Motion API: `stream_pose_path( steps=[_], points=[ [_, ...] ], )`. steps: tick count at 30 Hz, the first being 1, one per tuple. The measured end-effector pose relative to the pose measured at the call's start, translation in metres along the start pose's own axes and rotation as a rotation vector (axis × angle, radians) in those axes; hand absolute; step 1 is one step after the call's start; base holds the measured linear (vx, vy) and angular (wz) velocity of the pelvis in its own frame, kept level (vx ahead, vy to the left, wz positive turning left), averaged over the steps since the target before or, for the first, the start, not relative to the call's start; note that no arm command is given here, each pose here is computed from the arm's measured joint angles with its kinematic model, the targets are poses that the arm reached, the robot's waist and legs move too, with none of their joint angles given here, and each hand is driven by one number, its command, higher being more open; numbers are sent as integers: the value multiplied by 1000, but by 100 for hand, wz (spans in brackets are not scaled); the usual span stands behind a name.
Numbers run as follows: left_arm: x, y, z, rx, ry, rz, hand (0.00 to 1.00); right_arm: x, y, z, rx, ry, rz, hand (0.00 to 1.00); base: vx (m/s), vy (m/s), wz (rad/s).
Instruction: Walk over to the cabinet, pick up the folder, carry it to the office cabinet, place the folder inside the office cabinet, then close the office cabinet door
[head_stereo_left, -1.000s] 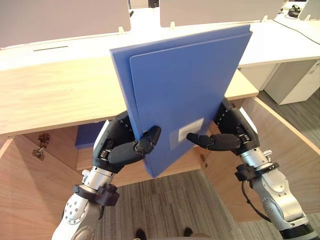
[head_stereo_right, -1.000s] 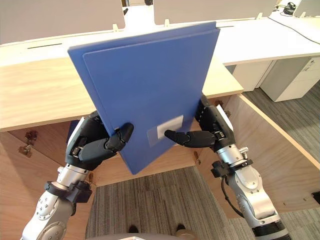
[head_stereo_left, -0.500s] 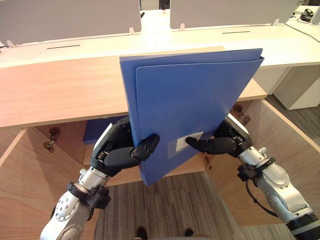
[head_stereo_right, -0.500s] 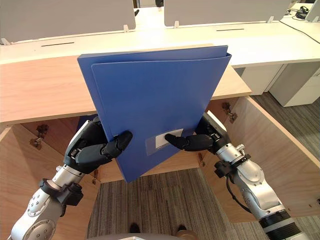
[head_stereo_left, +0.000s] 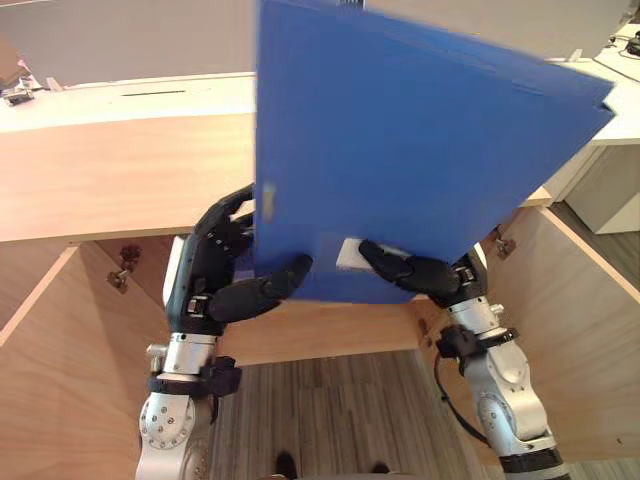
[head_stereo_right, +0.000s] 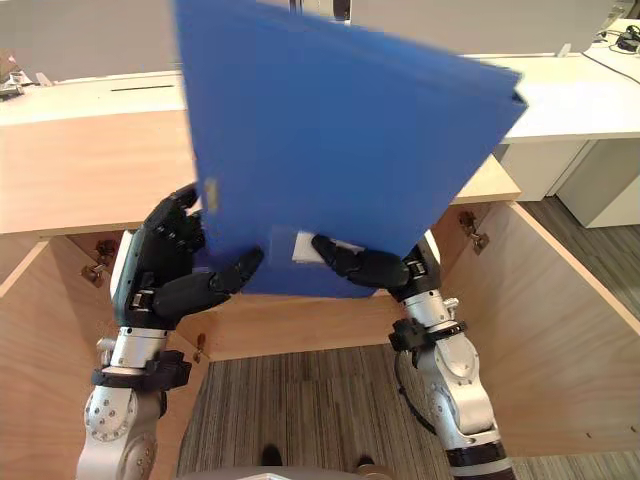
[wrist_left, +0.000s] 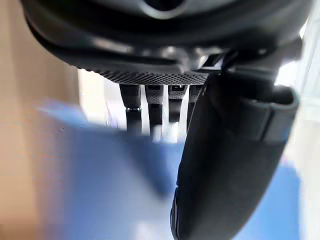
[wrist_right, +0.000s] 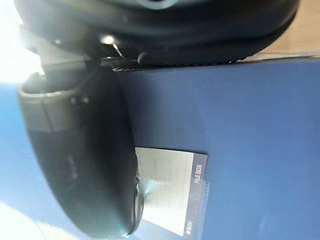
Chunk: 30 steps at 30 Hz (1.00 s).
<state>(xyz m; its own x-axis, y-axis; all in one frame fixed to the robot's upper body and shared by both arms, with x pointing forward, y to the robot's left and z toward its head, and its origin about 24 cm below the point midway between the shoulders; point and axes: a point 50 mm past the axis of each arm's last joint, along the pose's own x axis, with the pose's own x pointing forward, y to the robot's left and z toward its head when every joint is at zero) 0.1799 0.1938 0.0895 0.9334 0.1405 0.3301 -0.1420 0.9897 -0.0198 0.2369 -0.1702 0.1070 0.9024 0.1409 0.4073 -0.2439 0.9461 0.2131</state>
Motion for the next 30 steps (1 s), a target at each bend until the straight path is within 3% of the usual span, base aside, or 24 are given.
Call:
stream_pose_path(
  steps=[6, 12, 16, 19, 23, 28, 30],
  points=[
    [-44, 39, -60, 148, 355, 256, 100, -3, -7, 1, -52, -4, -79, 0, 0, 0, 0],
    [-93, 49, -124, 201, 736, 287, 100, -3, 18, -14, -119, 62, 26, 0, 0, 0, 0],
    [-139, 51, -168, 240, 1056, 256, 100, 2, 48, -48, -206, 181, 181, 0, -35, 12, -8],
    [-126, 50, -180, 259, 1091, 222, 100, 24, 66, -58, -325, 177, 291, 0, -119, 5, -16],
    [-86, 39, -184, 260, 1012, 193, 100, 50, 84, -69, -586, 165, 440, 0, -194, 19, -9],
    [-47, 27, -174, 253, 872, 155, 100, 71, 85, -55, -645, 95, 450, 0, -161, 61, 2],
    [-28, 17, -165, 235, 782, 129, 100, 94, 78, -36, -640, 39, 379, 0, -128, 35, -4]
  ],
)
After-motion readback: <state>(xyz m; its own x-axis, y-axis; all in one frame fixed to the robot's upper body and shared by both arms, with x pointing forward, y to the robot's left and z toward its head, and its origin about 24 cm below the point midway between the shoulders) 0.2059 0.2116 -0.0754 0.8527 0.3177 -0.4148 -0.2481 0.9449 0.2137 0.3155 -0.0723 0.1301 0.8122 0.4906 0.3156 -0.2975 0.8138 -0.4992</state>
